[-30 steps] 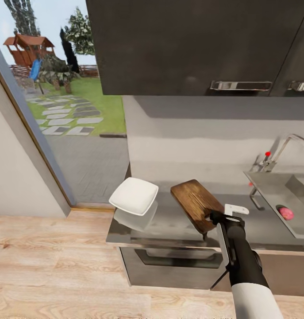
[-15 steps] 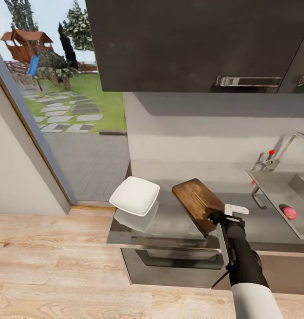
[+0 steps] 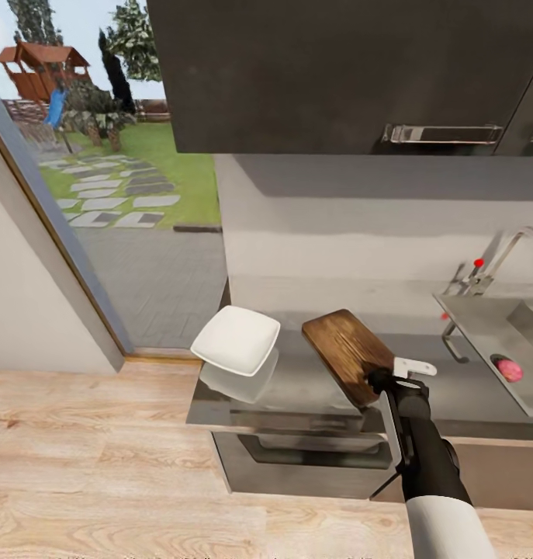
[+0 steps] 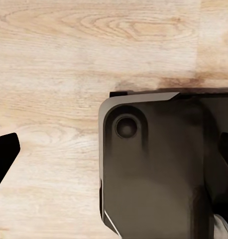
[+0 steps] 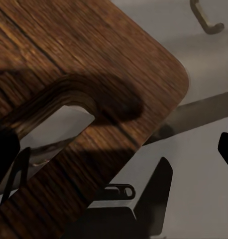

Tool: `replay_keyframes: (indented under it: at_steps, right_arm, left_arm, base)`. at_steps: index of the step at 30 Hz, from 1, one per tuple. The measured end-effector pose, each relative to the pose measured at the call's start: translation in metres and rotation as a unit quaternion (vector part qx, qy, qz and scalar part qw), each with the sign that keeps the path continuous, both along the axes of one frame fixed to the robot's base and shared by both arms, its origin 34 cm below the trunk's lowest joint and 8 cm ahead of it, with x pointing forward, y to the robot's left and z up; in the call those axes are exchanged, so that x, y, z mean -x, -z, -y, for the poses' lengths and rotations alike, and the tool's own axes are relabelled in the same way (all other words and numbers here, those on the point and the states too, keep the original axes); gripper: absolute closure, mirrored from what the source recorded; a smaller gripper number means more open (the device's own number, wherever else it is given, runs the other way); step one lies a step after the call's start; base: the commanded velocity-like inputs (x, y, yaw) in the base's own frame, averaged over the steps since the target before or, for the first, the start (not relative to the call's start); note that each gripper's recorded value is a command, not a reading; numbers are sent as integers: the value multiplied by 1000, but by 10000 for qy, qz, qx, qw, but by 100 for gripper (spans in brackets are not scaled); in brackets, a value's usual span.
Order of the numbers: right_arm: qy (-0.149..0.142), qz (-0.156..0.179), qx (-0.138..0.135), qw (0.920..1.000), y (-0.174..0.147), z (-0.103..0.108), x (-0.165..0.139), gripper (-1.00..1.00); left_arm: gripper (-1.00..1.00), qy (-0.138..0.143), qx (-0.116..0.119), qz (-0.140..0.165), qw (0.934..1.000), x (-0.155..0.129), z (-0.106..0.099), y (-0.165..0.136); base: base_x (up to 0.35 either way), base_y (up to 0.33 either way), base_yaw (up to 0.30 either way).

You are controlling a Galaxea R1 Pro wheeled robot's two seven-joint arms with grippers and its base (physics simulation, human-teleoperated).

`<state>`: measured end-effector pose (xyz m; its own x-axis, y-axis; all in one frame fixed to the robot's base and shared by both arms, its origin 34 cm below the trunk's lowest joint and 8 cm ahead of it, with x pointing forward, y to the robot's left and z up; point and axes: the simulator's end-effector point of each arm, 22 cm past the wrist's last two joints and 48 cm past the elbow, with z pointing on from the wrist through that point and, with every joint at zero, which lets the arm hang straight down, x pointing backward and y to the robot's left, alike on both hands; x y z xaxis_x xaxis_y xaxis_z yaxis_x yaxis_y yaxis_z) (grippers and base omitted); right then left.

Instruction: In the kitchen, take the Vidalia onion out of the sink, dice it on the chopping board with the paring knife, put the diced onion into the bowl on the countertop, then place both the paring knife and the chopping board into the sink.

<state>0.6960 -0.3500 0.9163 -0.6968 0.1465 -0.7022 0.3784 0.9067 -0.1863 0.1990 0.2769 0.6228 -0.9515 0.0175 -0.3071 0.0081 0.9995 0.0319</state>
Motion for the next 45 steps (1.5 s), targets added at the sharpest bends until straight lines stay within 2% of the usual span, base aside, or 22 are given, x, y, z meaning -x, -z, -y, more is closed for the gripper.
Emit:
replay_keyframes:
  at_steps: [45]
  right_arm:
    - [12, -30, -23, 10000, 8, 0, 0, -100]
  left_arm:
    - [-100, 0, 0, -100, 10000, 8, 0, 2]
  base:
    - [0, 0, 0]
